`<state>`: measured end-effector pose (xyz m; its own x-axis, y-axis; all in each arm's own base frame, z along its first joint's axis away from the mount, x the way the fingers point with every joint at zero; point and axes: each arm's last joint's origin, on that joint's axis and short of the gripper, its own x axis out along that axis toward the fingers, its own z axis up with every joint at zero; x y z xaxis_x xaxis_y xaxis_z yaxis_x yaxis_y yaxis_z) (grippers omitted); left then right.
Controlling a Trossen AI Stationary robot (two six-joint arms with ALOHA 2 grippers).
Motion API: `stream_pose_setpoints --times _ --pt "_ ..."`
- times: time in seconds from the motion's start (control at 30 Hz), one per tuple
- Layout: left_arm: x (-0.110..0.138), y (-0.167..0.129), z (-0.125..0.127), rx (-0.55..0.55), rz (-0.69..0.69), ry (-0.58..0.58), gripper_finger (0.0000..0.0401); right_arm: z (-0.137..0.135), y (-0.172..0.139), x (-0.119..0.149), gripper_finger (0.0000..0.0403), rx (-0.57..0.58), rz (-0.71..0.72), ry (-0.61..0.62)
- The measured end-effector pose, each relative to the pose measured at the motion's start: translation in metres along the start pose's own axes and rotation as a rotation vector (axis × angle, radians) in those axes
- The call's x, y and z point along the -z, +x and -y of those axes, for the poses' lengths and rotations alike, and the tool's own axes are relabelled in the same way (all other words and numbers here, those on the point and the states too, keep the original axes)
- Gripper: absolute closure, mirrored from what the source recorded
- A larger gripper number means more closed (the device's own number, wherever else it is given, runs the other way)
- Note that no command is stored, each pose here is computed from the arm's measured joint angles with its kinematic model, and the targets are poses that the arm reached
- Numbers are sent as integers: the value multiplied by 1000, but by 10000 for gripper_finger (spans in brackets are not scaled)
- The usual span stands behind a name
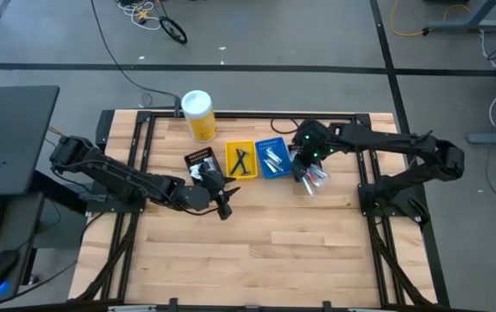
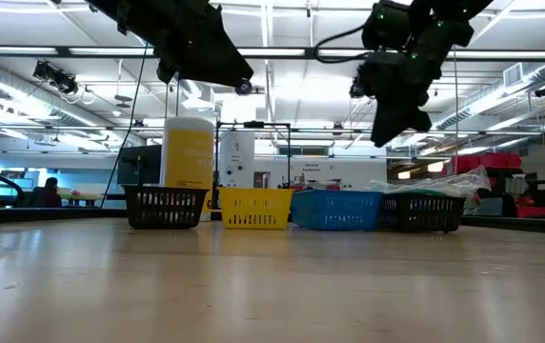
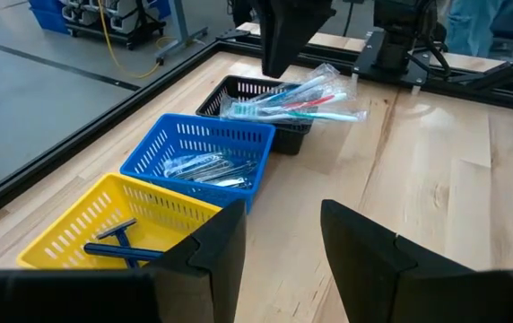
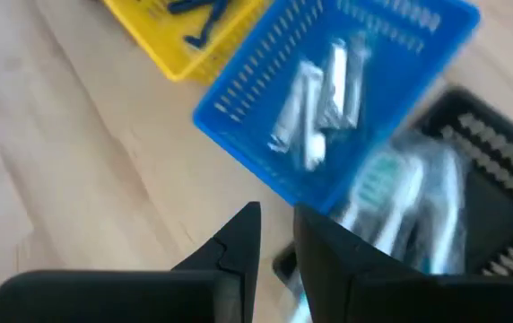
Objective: Pick & Place Travel size toiletries
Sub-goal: Put the green toothbrush into the right black basket
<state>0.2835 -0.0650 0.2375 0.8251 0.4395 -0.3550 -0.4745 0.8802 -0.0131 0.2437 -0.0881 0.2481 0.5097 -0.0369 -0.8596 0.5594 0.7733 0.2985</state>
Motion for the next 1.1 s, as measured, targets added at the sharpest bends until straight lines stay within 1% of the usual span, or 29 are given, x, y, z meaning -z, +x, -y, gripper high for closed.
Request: stream_pose_setpoints --times 0.1,0.2,0.4,0.5,0.57,0.63,0.7,0.87,1.1 --pt "0 0 0 0 0 0 248 -6 5 0 324 36 25 -51" --pt "0 0 0 0 0 1 248 -6 15 0 324 130 19 -61" --pt "0 0 0 3 -2 -2 248 2 49 0 324 214 -82 -35" --pt "0 0 0 4 -2 3 248 8 60 0 324 326 -81 -21" --pt "0 0 0 3 -2 13 248 12 63 -1 324 398 -66 -20" --pt "0 0 0 4 -2 18 248 16 63 -2 324 445 -51 -10" --pt "0 0 0 4 -2 18 248 20 63 -4 324 455 -44 15" --pt "0 0 0 1 0 18 248 23 66 -4 324 376 -84 54" --pt "0 0 0 3 -1 16 248 29 78 -2 324 391 -135 77"
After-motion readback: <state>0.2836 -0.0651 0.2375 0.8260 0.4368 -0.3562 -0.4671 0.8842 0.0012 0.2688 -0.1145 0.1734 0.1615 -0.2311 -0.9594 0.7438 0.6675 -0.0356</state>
